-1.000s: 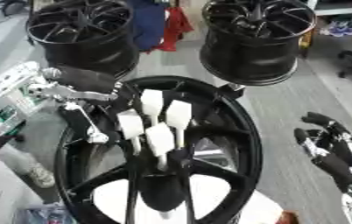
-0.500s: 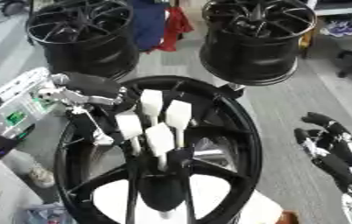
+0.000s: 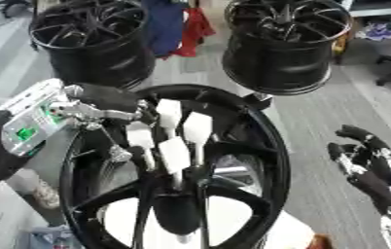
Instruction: Pull the pin out of the wheel hub.
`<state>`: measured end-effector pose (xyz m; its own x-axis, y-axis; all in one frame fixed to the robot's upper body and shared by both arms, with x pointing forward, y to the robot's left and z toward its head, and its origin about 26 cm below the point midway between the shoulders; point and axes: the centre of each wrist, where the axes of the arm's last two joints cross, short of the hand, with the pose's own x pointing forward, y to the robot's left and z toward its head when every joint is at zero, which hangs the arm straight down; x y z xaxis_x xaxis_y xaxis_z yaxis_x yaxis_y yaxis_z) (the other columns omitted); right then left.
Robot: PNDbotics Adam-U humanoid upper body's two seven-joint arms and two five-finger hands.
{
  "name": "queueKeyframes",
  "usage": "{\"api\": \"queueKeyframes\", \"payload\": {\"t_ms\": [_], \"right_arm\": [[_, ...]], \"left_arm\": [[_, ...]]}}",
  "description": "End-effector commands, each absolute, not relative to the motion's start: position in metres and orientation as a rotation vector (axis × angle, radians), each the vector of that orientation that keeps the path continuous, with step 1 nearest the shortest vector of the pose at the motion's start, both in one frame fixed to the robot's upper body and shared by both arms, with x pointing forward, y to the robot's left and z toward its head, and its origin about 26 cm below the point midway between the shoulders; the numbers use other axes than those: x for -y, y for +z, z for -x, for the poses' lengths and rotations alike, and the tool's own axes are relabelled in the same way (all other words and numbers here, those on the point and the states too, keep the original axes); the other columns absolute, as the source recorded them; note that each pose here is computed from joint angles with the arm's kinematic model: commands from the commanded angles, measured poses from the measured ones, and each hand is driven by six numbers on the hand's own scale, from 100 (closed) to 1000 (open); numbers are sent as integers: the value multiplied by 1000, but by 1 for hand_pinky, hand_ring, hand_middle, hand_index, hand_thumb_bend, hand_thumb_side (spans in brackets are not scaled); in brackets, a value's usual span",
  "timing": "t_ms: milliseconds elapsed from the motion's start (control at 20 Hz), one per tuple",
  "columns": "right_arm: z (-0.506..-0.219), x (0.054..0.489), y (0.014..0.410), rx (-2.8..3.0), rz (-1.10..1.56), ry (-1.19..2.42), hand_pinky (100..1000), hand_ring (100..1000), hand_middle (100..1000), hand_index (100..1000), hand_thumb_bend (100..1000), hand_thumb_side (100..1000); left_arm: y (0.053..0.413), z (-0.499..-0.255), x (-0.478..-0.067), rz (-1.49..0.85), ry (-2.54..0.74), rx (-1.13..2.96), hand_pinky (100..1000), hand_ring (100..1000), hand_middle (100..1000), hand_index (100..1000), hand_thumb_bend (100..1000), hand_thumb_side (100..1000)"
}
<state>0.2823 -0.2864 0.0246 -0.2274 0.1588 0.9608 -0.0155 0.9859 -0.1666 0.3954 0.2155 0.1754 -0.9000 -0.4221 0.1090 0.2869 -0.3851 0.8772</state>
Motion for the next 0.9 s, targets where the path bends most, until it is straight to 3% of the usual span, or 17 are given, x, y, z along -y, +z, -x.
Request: {"api": "queueKeyframes", "payload": {"t_ms": [50,550,900], "right_arm": [[-285,291,31,1809,122,177,632,645,770,827,364,305],[-284,291,30,1806,124,177,632,645,769,827,362,304],[-283,293,29,1803,132,171,632,645,769,827,363,305]], "left_arm": [[193,-397,-223,-104,-2644,1247,325,460,560,692,100,100],[235,-390,-225,-179,-2565,1369,268,417,517,656,100,121],[284,-382,-258,-339,-2418,1443,263,416,521,663,100,100]]}}
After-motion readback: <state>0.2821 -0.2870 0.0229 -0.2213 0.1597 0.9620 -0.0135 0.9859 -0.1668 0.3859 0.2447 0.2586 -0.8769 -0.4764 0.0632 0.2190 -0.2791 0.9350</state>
